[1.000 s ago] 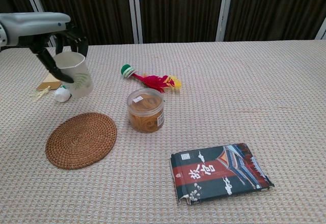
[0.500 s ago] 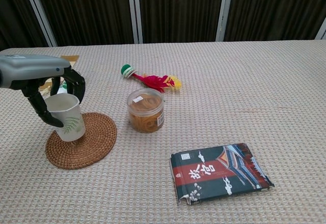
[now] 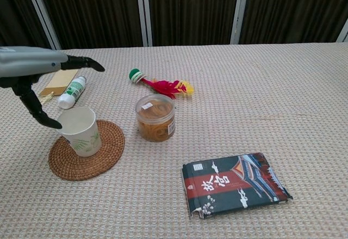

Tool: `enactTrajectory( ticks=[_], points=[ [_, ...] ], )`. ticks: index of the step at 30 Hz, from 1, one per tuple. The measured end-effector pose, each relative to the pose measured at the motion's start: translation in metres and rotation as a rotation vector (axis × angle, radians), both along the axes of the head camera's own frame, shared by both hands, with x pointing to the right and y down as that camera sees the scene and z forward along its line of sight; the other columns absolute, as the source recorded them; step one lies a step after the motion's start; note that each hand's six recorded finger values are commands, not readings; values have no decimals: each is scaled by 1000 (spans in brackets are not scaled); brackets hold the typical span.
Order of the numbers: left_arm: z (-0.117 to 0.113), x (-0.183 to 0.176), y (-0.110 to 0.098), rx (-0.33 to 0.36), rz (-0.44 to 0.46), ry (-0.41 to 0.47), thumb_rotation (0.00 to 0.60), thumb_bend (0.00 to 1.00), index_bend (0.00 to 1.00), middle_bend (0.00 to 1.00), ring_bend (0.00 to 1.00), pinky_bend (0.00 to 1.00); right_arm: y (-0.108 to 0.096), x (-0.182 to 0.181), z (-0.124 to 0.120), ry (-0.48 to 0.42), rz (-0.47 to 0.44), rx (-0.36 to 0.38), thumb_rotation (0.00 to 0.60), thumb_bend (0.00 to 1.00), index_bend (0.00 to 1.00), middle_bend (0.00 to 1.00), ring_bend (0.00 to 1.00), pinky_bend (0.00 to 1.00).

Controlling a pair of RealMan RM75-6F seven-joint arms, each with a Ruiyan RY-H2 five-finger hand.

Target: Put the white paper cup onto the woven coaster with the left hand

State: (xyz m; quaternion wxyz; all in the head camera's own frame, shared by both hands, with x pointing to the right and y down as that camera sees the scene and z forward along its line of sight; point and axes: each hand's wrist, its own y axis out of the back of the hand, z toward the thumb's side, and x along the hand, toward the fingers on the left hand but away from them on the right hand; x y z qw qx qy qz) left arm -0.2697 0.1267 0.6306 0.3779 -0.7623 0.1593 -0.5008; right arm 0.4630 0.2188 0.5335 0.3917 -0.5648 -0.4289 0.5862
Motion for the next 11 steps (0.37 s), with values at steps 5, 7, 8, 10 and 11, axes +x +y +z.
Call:
enactTrajectory(
  ticks=[5,7,8,10,11],
  points=[
    [-31,-22,-7,117,-74,13,600,0,0,0,0,0,1,-4,-5,-20,-16,12,600,0,0,0,0,0],
    [-44,-39,-4,165,-129,12,600,0,0,0,0,0,2,-7,-8,-35,-25,18,600,0,1,0,0,0],
    [-50,-47,-1,184,-156,10,600,0,0,0,0,0,2,-8,-9,-41,-29,20,600,0,1,0,0,0],
    [-61,-67,7,228,-223,0,600,0,0,0,0,0,4,-9,-13,-56,-37,28,600,0,0,0,0,0],
    [-66,-76,12,244,-252,-5,600,0,0,0,0,0,4,-10,-14,-60,-40,30,600,0,0,0,0,0]
  ],
)
